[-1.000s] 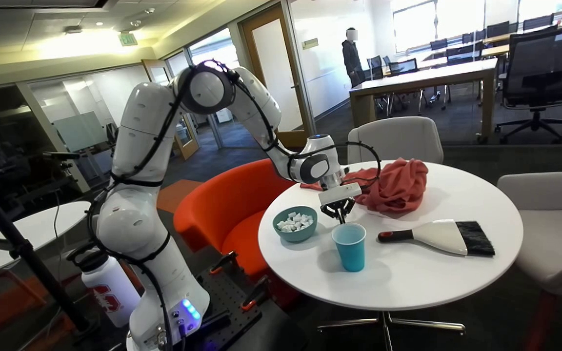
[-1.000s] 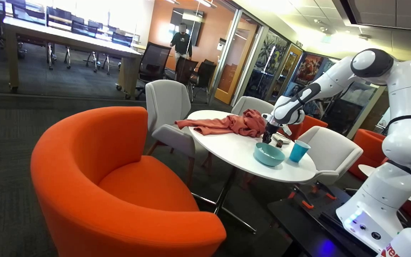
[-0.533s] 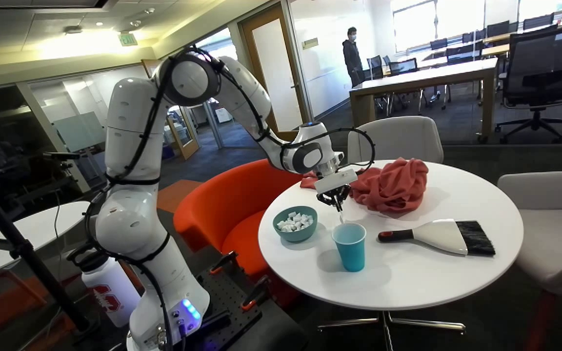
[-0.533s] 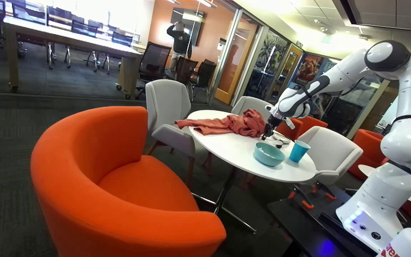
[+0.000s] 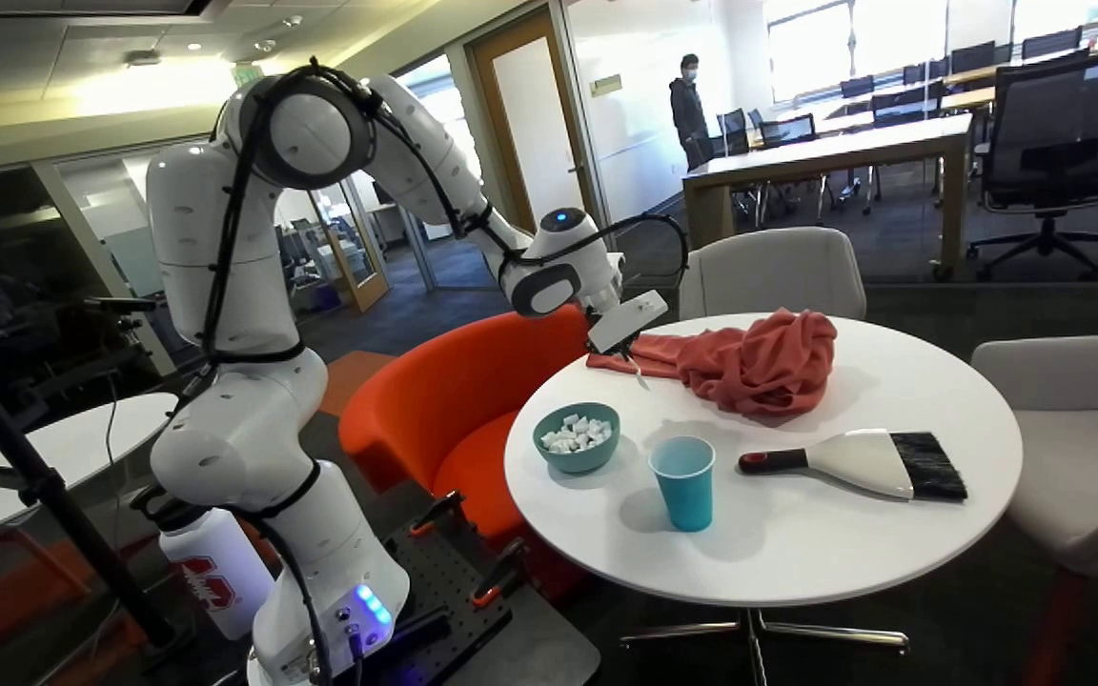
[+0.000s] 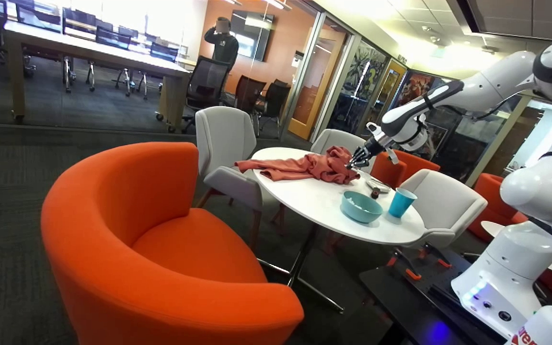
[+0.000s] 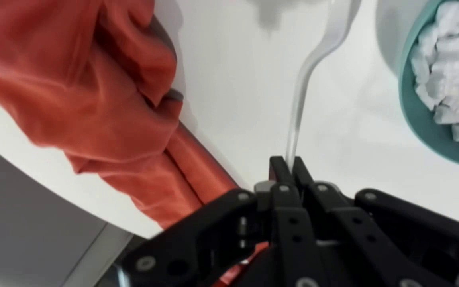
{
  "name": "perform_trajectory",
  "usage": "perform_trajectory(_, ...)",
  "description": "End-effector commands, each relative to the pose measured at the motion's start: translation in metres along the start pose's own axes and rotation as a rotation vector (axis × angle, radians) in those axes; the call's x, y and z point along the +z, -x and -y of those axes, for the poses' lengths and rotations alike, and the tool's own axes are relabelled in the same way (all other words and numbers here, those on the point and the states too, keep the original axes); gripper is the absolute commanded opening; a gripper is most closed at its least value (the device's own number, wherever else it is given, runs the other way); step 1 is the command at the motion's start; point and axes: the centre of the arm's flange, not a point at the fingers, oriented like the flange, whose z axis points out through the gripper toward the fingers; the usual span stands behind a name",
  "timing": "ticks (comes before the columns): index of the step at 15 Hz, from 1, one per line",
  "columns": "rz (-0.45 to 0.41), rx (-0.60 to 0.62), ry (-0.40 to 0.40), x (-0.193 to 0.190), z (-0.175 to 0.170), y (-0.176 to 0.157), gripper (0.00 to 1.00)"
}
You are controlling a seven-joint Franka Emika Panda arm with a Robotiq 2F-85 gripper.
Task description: Pick up the spoon from the table and use it to mix the objects in the light blue bowl
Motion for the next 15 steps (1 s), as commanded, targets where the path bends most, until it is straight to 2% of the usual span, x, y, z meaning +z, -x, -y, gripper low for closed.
perform_trajectory(1, -0.171, -0.094, -0.005, -0.040, 0.025, 0.018, 0.01)
perform_trajectory(2, -0.077, -0.052, 0.005, -0.007, 0.001, -0.018, 0.01)
perform_trajectory(3, -0.091, -0.061, 0.009, -0.009, 0.001, -0.022, 0.04)
perform_trajectory(6, -0.083, -0.053, 0.003, -0.006, 0.001, -0.016, 0.04)
perform_trajectory(7, -0.128, -0.075, -0.017, 0.001, 0.001, -0.015, 0.01)
perform_trajectory(9, -0.255, -0.087, -0.032, -0.003, -0.006, -0.005, 0.01)
perform_trajectory(13, -0.434, -0.125, -0.043, -0.024, -0.031, 0.011, 0.01)
perform_trajectory(15, -0.517, -0.135, -0.101, -0.034, -0.040, 0.027, 0.01)
